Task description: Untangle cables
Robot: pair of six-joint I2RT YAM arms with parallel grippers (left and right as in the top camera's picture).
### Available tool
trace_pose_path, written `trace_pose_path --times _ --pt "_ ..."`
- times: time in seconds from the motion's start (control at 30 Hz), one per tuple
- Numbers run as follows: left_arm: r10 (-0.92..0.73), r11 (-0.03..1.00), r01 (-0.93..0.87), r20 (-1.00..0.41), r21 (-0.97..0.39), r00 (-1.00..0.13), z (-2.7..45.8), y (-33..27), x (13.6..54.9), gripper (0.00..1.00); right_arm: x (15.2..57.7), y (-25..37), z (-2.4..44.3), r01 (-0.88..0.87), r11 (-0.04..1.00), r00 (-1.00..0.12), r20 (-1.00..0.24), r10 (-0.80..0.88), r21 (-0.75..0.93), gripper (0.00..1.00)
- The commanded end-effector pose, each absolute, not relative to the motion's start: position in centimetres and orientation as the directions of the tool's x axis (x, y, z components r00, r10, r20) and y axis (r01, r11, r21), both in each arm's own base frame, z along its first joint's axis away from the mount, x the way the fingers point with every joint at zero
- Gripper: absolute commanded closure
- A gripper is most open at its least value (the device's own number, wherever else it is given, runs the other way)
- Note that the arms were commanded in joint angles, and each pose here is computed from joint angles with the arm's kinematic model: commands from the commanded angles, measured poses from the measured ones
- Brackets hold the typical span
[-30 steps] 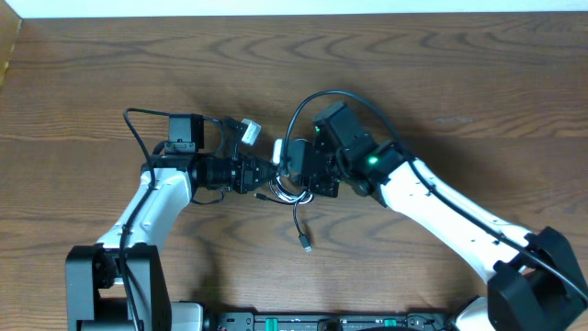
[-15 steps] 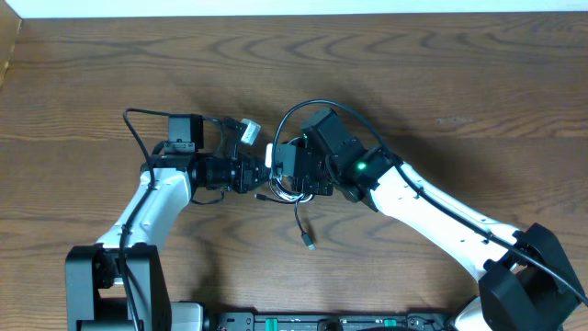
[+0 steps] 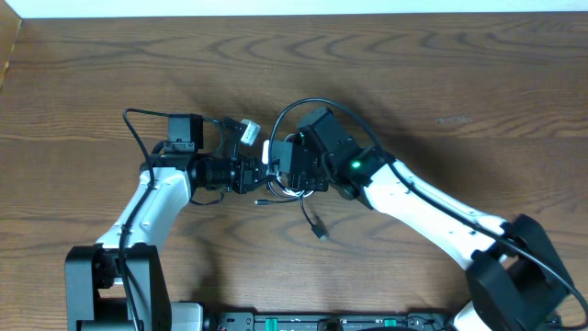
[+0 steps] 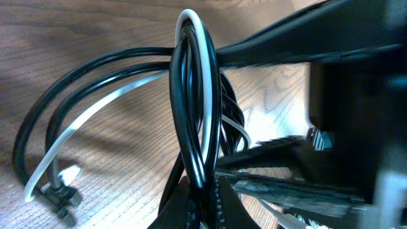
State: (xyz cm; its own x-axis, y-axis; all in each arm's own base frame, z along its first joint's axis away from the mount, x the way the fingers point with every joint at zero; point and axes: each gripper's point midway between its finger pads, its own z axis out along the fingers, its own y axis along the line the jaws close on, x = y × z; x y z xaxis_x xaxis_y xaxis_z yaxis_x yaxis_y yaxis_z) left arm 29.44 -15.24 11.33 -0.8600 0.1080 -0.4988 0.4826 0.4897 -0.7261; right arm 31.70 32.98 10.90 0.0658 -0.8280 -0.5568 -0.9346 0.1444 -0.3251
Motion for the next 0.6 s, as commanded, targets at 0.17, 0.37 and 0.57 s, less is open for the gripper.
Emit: trace_pose_path --times 0.17,0.37,0.57 --pt "0.102 0.472 0.509 -0.529 -0.72 -0.842 12.8 -15.4 29.9 0.92 33.0 34.6 9.1 -0.929 0.179 0.049 -0.588 -0.807 -0.323 0.39" --pt "0.102 0.473 0.51 -0.53 -0.719 -0.842 12.8 -15.4 29.9 0.93 33.0 34.7 8.4 -0.933 0.261 -0.057 -0.616 -0.786 -0.247 0.46" --pt "0.103 0.476 0.51 -0.53 -0.717 -0.841 12.7 -15.3 29.9 0.92 31.2 35.4 8.3 -0.959 0.269 -0.145 -0.663 -0.734 -0.088 0.56"
